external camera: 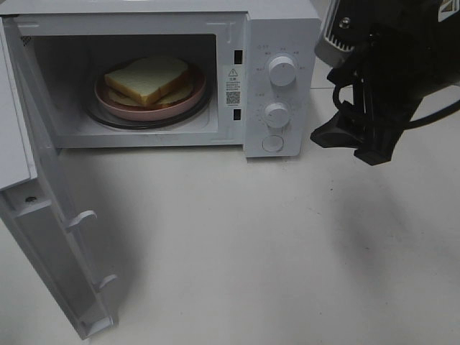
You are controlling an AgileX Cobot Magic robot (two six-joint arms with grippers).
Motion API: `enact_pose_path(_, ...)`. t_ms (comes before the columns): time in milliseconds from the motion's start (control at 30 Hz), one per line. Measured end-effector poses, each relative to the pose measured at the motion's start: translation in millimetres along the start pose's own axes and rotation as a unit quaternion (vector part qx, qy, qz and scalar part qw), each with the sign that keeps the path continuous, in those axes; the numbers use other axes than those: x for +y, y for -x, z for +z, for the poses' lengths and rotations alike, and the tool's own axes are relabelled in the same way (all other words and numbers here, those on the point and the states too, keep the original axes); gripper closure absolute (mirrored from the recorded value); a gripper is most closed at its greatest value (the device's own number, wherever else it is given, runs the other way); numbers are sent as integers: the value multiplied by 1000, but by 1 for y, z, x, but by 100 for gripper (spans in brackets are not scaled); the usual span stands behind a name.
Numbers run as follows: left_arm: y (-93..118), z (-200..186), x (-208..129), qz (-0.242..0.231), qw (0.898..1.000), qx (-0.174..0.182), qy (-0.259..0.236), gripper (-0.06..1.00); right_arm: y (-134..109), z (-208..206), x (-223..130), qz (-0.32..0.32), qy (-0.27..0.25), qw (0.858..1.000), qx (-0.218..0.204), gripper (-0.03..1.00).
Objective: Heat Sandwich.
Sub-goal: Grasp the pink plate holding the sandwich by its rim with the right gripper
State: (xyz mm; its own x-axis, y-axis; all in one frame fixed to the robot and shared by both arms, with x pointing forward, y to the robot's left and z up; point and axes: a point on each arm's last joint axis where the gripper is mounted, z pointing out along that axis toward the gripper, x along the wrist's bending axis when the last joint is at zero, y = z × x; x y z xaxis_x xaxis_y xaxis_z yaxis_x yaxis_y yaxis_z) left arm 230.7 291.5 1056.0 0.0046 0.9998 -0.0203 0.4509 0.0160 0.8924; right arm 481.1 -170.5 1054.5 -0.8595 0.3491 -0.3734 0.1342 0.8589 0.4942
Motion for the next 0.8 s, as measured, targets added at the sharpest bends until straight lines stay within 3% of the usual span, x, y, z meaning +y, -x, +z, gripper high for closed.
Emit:
enact_pose_path(367,0,0,0,0,1000,0,0,17,3,39,42,-90,-10,994,63,21)
enact_pose_path(800,0,0,0,0,1000,0,0,17,0,106,84,-125,-21,985,116,21)
